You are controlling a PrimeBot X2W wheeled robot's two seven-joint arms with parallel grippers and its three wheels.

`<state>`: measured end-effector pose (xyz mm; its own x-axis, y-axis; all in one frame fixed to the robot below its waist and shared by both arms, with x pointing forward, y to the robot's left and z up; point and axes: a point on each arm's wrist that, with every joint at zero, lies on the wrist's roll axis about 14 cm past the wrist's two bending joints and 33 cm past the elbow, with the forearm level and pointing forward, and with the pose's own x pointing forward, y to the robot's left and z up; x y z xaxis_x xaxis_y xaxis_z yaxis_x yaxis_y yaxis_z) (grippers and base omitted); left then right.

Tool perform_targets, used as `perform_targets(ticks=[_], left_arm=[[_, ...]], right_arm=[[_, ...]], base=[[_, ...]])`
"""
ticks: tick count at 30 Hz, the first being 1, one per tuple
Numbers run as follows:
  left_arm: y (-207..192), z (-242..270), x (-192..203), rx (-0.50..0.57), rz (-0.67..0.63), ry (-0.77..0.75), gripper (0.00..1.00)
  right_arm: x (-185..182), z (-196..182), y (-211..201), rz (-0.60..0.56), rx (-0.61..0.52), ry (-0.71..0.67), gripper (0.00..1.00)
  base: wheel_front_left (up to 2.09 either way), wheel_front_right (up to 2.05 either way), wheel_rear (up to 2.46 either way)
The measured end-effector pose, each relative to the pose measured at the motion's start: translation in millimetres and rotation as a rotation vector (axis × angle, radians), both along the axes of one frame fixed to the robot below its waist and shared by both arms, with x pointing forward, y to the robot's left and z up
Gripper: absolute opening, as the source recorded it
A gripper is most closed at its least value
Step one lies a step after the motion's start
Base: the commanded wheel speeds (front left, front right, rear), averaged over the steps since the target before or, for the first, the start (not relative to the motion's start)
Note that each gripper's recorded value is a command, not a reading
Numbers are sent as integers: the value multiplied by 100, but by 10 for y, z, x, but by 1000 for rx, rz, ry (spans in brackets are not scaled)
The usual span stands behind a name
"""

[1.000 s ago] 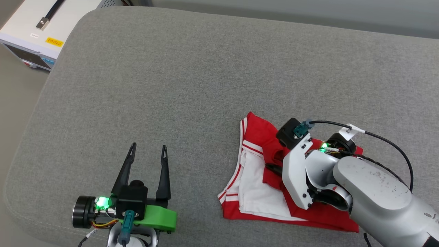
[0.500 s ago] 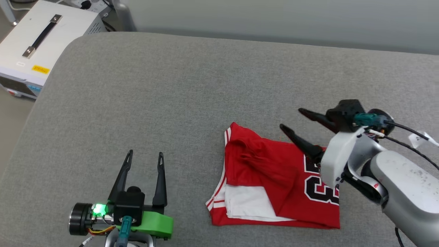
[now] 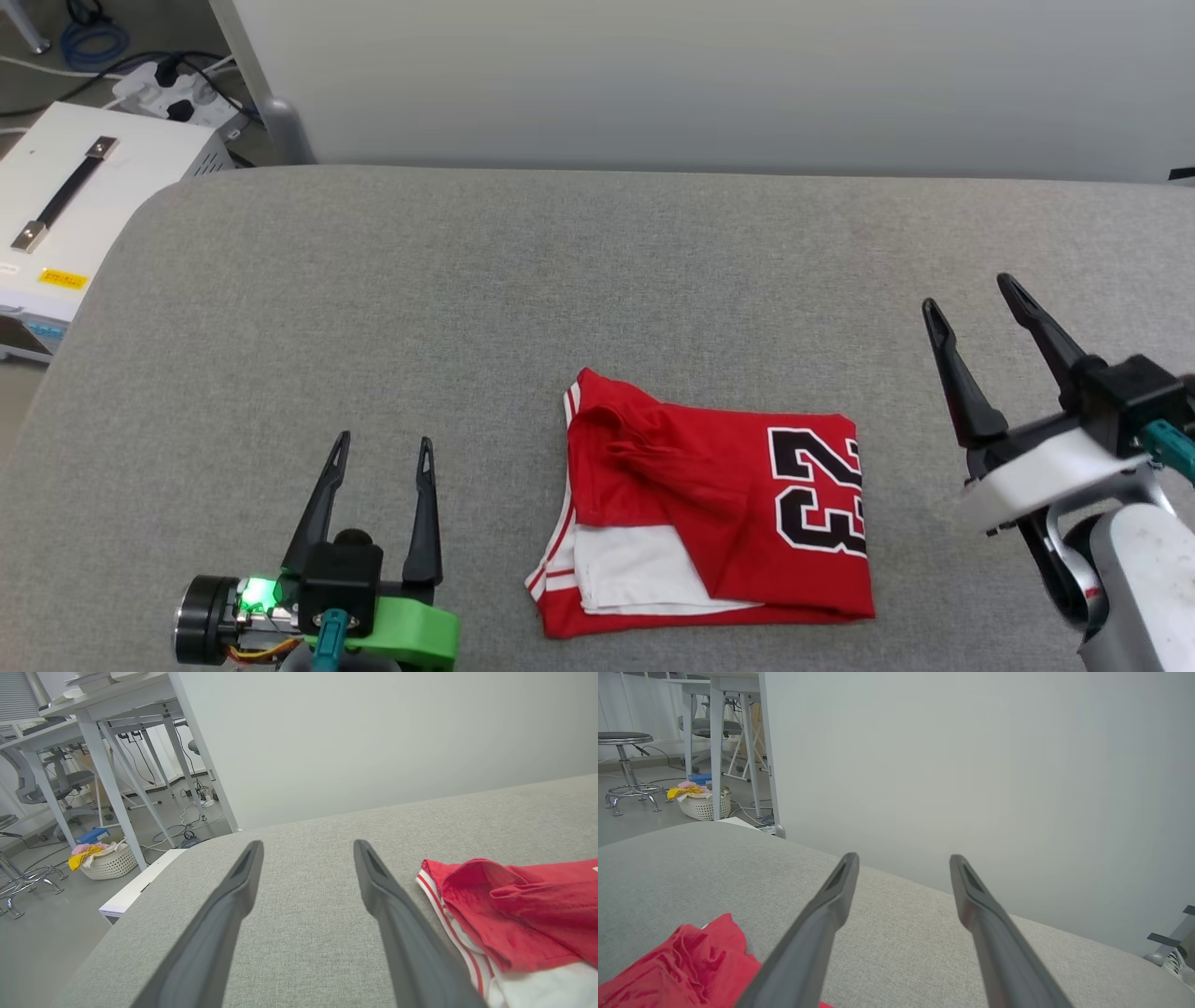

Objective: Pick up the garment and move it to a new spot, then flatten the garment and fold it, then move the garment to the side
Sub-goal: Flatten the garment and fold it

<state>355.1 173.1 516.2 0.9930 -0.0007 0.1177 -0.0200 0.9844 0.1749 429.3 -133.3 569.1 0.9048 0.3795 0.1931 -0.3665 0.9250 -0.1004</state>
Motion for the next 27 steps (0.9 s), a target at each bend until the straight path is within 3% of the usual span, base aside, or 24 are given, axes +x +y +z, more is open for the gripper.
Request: perform_targets(ticks=[11, 18, 27], left_arm=[[-2, 86, -122, -8, -5, -27, 100], [71, 64, -234, -24, 12, -18, 100], [123, 19, -291, -25, 25, -4, 100]], right_arm=[[-486, -114, -284, -174, 136, 4, 100], [-758, -297, -210, -187, 223, 69, 100], [-840, -399, -164, -179, 219, 103, 100]], base=[[0, 0, 0], [0, 0, 0], [0, 0, 0]])
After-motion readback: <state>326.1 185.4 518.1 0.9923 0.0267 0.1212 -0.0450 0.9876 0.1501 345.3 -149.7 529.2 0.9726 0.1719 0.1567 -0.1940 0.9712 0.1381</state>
